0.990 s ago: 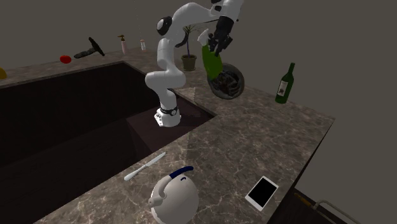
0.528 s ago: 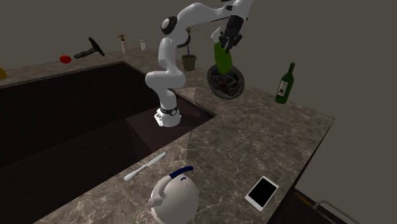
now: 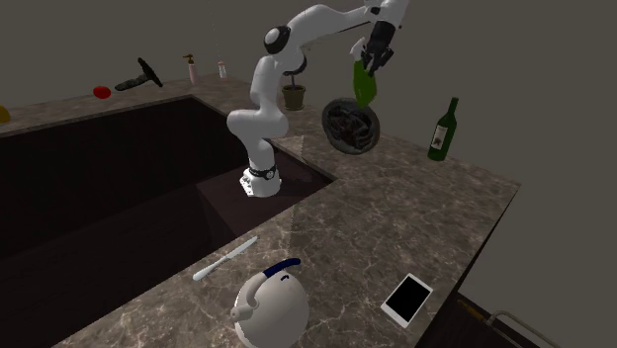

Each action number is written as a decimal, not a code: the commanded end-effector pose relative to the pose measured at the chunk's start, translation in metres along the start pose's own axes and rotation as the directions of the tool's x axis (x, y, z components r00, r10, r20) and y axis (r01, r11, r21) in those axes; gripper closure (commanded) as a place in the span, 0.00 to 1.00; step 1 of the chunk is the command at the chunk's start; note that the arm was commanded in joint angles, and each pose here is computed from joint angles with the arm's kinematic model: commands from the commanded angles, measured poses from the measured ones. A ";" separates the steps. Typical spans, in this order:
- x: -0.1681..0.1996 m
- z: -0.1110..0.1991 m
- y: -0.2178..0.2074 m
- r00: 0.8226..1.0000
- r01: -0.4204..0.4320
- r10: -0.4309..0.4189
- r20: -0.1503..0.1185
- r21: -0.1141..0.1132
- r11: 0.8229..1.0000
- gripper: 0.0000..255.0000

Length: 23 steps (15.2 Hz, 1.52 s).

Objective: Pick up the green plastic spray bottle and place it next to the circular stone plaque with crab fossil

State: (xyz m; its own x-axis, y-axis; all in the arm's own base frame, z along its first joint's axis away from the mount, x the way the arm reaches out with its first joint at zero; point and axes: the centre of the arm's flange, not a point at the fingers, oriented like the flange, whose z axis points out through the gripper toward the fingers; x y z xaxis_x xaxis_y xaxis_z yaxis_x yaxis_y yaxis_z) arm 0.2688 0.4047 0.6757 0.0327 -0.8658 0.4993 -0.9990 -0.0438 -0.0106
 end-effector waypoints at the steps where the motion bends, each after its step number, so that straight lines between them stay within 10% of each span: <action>1: -0.025 -0.012 0.002 1.000 0.000 0.000 0.000 -0.001 1.000 1.00; 7: -0.093 -0.051 0.006 1.000 0.000 0.000 0.000 -0.001 1.000 1.00; 23: -0.135 0.022 0.007 1.000 0.000 0.000 0.000 -0.001 1.000 1.00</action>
State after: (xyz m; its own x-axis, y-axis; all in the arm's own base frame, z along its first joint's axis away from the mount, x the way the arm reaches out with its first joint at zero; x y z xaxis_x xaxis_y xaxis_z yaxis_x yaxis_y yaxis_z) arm 0.2581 0.5105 0.5947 0.0327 -0.8659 0.4991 -0.9990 -0.0430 -0.0092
